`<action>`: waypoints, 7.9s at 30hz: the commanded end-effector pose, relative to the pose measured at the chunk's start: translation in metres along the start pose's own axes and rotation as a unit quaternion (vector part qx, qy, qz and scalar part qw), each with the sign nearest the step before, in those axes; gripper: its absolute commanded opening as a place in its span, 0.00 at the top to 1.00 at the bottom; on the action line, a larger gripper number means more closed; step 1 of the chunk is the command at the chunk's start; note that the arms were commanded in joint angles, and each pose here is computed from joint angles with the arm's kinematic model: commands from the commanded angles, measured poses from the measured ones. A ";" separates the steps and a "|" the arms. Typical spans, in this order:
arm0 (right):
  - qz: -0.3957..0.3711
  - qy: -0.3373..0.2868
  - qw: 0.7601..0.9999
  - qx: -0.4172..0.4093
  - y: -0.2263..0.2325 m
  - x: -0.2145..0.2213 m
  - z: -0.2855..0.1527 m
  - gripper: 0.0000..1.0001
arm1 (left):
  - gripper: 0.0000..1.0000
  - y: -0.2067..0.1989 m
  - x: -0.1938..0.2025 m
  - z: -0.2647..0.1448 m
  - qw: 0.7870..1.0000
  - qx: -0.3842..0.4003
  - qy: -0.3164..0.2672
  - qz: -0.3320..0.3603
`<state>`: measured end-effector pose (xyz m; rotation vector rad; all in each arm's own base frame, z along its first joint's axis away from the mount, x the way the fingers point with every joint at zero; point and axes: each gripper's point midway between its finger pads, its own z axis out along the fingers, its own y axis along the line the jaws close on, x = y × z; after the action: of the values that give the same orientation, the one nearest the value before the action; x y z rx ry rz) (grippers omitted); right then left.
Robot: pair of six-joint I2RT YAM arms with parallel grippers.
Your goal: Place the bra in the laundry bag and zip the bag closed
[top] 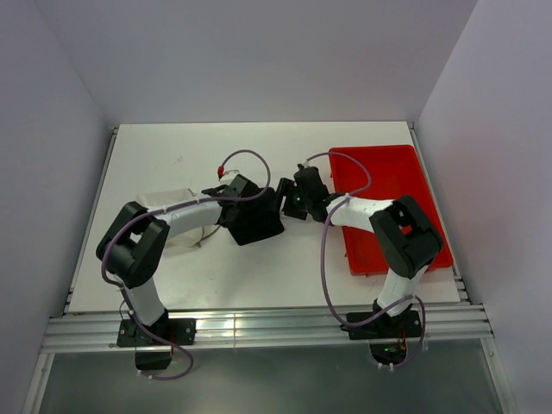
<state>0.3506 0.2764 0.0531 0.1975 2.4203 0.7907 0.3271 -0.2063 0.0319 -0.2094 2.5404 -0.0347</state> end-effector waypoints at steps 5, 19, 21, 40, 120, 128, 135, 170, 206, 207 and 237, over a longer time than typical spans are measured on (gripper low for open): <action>0.010 -0.011 0.999 -0.037 0.005 -0.005 0.010 0.24 | 0.96 0.004 -0.001 0.013 1.000 -0.018 -0.011 -0.012; 0.015 -0.011 0.998 -0.057 -0.001 0.001 0.041 0.17 | 1.00 0.021 0.026 0.035 0.999 -0.031 0.030 -0.002; 0.019 -0.010 0.997 -0.078 0.006 0.001 0.044 0.17 | 1.00 0.019 0.027 0.036 0.999 -0.026 0.033 -0.001; 0.129 0.012 0.961 -0.243 0.074 -0.006 0.019 0.22 | 1.00 -0.001 0.036 0.031 0.998 0.017 0.051 0.020; 0.081 -0.109 0.963 -0.232 0.067 -0.028 -0.129 0.97 | 0.53 0.111 -0.087 -0.044 0.892 -0.417 -0.098 0.145; 0.081 -0.107 0.962 -0.236 0.067 -0.027 -0.130 0.98 | 0.93 0.104 -0.096 -0.055 0.900 -0.400 -0.107 0.135; 0.081 -0.104 0.959 -0.249 0.073 -0.026 -0.138 0.99 | 1.00 0.071 -0.111 -0.095 0.941 -0.299 -0.128 0.099; 0.109 -0.173 0.933 -0.295 0.135 -0.088 -0.224 1.00 | 1.00 -0.025 -0.085 -0.134 0.988 0.022 -0.143 0.058; 0.139 -0.027 0.941 -0.308 0.129 0.007 -0.085 1.00 | 1.00 -0.112 -0.051 -0.207 0.944 0.295 -0.112 0.095; 0.141 -0.028 0.940 -0.311 0.131 0.006 -0.086 1.00 | 1.00 -0.113 -0.046 -0.207 0.943 0.298 -0.107 0.100; 0.226 -0.104 0.907 -0.340 0.126 -0.066 -0.128 1.00 | 1.00 -0.095 0.028 -0.231 0.903 0.400 -0.014 0.154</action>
<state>0.3120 0.3049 0.1989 0.5254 1.9346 1.6300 0.2168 -0.3005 0.2034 0.4126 2.2988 -0.7591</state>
